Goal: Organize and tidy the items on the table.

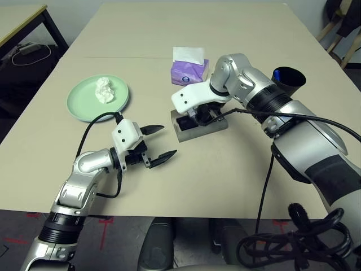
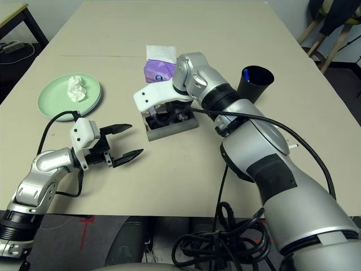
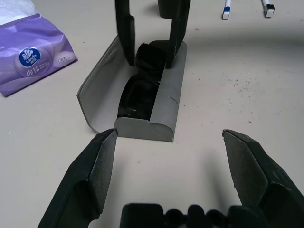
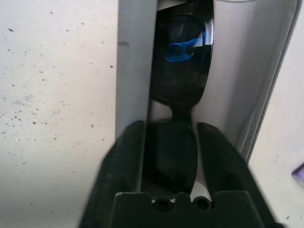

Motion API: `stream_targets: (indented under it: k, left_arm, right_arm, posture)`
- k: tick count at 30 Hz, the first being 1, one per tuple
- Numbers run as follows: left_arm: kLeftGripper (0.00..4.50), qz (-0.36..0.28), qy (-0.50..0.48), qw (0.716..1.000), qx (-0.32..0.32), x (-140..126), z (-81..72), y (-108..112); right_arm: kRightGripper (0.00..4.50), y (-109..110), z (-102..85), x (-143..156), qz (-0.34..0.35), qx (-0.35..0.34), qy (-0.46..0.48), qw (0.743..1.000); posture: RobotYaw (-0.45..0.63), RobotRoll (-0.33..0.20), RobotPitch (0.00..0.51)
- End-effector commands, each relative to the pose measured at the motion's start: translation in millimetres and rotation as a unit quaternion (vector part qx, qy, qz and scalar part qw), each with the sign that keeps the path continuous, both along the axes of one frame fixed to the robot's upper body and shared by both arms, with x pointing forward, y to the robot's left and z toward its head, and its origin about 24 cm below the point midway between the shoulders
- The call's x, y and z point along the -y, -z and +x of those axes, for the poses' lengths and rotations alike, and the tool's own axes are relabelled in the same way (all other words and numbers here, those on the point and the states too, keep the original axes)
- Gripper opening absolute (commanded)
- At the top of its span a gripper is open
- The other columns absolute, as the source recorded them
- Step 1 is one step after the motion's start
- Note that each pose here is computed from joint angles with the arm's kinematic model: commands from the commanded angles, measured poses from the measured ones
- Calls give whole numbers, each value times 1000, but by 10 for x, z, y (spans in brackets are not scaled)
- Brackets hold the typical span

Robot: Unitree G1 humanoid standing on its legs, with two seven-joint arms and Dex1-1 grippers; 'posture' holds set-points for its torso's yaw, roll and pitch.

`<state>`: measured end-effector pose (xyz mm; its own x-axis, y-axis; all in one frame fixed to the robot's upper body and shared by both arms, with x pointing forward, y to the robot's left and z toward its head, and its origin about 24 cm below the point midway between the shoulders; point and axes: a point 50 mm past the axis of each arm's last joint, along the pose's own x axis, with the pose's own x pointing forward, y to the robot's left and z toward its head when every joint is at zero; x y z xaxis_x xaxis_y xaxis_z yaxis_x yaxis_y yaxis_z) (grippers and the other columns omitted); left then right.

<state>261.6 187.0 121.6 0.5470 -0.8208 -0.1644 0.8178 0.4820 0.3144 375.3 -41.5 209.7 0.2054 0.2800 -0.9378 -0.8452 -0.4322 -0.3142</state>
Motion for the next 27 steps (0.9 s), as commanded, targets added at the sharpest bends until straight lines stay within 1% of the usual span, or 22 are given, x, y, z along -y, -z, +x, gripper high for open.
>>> stream_targets:
  k: [1, 2, 3, 9, 12, 15, 17, 19, 22, 23, 25, 27]
  left_arm:
    - [4500, 7, 6, 1000, 2, -10, 1, -8]
    - [4500, 8, 7, 1000, 3, -8, 4, -8]
    - [4500, 8, 8, 1000, 3, -8, 8, -12]
    - [4500, 13, 13, 1000, 3, -43, 26, -33]
    - [4500, 17, 12, 1000, 1, -78, 39, -41]
    - [4500, 10, 1, 1000, -1, -122, 66, -52]
    - [4500, 9, -3, 1000, -1, -154, 82, -58]
    - [4500, 8, -7, 1000, -1, -174, 115, -68]
    - [4500, 1, -19, 1000, -1, -209, 154, -81]
    - [4500, -6, -25, 1000, 0, -214, 168, -85]
    - [4500, -13, -33, 999, 2, -256, 176, -89]
    - [4500, -32, -51, 998, 11, -275, 204, -91]
  right_arm:
    - [3853, 7, 19, 111, 7, -15, 21, 1000]
    - [4252, 0, 24, 132, 10, -15, 25, 1000]
    - [4483, -19, 31, 158, 16, -13, 31, 999]
    - [4483, -250, 26, 348, 108, -9, 91, 990]
    - [4483, -308, -29, 450, 190, -17, 113, 975]
    - [4483, -290, -120, 544, 277, -37, 118, 953]
    - [4483, -256, -175, 587, 344, -48, 127, 929]
    - [4483, -111, -237, 728, 403, -46, 152, 901]
    - [4483, 61, -287, 825, 471, -31, 203, 858]
    - [4483, 142, -314, 872, 502, -26, 215, 837]
    - [4483, 241, -368, 897, 540, -19, 227, 810]
    - [4483, 371, -437, 978, 584, -41, 246, 772]
  posture:
    - [215, 0, 130]
    - [215, 0, 130]
    - [210, 0, 127]
    - [177, 0, 115]
    - [148, 0, 105]
    - [111, 0, 98]
    - [91, 0, 98]
    - [75, 0, 98]
    - [75, 0, 98]
    - [80, 0, 97]
    - [92, 0, 97]
    - [104, 0, 97]
